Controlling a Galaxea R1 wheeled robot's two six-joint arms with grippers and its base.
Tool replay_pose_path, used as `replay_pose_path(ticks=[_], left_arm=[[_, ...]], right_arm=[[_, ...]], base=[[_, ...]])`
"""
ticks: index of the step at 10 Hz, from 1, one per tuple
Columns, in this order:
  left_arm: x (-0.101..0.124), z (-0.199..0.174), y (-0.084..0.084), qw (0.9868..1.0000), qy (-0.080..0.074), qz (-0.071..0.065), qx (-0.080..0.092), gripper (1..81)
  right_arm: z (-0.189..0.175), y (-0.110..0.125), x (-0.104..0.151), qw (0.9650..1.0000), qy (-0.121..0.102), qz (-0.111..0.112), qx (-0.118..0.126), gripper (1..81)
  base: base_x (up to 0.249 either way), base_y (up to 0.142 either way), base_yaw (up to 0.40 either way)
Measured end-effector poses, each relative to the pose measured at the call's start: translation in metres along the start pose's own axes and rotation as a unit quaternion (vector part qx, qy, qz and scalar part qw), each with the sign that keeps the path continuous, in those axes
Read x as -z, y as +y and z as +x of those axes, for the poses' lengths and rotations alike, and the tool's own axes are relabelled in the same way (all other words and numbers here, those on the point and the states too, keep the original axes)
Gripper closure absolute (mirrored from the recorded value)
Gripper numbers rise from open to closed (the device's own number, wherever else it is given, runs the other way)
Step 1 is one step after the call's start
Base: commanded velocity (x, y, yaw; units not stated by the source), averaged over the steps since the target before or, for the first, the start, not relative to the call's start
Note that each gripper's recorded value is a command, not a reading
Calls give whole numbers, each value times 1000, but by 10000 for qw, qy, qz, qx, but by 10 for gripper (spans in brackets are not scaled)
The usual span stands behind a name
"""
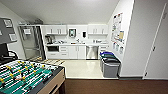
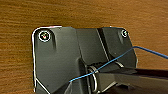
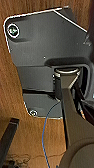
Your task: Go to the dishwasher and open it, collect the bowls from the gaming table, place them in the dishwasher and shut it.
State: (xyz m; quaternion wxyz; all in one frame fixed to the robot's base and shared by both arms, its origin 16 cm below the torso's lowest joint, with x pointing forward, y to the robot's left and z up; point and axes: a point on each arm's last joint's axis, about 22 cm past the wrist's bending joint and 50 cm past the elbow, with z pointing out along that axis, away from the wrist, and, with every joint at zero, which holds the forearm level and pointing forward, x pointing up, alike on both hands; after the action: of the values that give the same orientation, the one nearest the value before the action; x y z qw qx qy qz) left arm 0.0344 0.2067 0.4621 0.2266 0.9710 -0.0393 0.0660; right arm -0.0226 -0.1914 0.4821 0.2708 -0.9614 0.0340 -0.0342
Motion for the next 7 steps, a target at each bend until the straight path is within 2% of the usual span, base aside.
replay_pose_path(ticks=[7], left_arm=[[0,0,0,10000,4,-2,-3,10]], right_arm=[[0,0,0,10000,9,-3,0,10]], base=[[274,0,0]])
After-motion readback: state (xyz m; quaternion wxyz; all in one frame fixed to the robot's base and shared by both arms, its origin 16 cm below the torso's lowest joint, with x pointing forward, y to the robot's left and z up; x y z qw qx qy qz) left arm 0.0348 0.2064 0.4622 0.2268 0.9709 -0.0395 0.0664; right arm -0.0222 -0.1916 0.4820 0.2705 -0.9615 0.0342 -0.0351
